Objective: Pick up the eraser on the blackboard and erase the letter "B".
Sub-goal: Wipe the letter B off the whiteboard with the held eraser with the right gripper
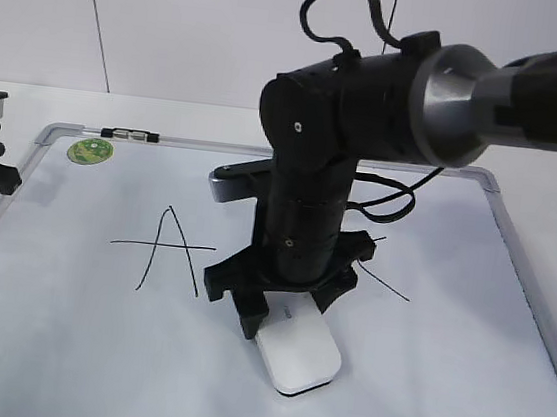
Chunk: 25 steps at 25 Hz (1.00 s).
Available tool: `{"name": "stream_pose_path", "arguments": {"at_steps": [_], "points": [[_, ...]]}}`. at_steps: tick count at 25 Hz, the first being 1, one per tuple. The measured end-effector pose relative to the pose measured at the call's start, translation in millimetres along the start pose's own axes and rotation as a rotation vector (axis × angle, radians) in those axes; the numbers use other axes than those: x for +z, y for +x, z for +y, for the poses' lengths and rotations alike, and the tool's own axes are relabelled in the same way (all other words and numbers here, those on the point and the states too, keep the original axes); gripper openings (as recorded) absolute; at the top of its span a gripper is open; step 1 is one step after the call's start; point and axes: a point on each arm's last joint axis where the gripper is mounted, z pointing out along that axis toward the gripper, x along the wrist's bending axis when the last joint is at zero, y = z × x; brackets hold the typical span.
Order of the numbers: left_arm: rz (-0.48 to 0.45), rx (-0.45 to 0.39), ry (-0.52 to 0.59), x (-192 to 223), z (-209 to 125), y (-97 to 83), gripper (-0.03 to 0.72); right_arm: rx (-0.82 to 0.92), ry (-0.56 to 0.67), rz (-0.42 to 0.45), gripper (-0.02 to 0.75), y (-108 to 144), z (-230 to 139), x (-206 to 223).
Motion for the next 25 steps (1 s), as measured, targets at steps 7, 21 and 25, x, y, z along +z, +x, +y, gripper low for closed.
{"name": "stream_pose_path", "arguments": {"at_steps": [7,21,25], "points": [[-0.007,-0.005,-0.001,0.0,0.1,-0.6,0.019,0.019,-0.017,-0.001,0.554,-13.6,-2.7,3.0],[-0.012,-0.008,0.006,-0.5,-0.3,-1.1,0.018,-0.098,-0.154,0.016,0.553,-25.8,-18.1,-54.6],[-0.012,-0.008,0.008,-0.5,-0.5,-1.1,0.018,-0.143,-0.179,0.073,0.553,-13.0,-24.6,-67.8]]}}
